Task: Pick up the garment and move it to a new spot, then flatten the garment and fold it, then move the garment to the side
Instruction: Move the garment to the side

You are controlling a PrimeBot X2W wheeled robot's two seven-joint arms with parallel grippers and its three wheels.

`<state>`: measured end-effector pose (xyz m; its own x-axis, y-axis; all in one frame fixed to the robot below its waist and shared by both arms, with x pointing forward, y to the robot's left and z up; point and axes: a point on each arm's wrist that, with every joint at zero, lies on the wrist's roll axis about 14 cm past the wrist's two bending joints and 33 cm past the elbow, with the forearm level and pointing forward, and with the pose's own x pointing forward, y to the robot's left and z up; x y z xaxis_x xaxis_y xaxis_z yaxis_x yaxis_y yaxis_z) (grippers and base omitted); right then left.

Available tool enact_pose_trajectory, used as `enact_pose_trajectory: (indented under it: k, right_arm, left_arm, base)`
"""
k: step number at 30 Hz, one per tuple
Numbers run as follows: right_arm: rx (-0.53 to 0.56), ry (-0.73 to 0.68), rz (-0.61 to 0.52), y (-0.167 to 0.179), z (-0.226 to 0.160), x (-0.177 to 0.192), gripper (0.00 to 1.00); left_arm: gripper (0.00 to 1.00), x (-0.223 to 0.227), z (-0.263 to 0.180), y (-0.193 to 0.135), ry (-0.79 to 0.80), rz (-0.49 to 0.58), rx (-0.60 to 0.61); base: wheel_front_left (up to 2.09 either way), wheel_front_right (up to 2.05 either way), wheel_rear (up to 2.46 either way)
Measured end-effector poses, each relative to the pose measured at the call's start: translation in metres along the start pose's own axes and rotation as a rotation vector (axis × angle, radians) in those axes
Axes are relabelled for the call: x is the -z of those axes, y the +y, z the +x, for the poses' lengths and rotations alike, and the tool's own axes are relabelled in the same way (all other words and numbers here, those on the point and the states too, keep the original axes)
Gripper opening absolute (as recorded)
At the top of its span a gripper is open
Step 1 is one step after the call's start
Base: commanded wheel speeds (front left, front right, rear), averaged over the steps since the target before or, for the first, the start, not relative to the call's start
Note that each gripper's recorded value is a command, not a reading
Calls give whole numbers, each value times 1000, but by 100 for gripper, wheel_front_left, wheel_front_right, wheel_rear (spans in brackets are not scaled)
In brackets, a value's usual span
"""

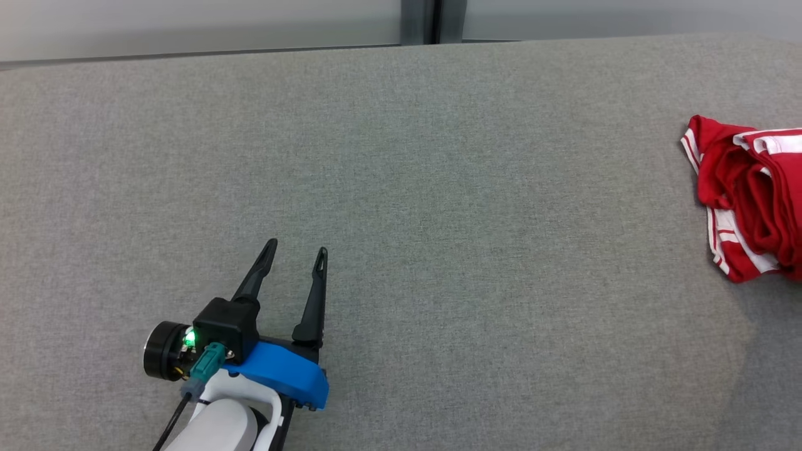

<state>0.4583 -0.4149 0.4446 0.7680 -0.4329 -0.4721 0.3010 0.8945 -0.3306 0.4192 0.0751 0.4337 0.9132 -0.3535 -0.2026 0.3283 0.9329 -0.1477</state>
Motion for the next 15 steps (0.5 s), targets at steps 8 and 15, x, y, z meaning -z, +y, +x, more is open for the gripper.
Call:
enact_pose_trajectory:
  k: [8,15]
  right_arm:
    - [-41,-136,11,12,-19,-32,100]
    - [-119,-325,55,36,-52,-81,100]
  left_arm:
    - [100,-15,-5,-11,-33,3,24]
    - [100,-43,-15,-5,-119,-9,-18]
  base:
    - [0,0,0]
    - [0,0,0]
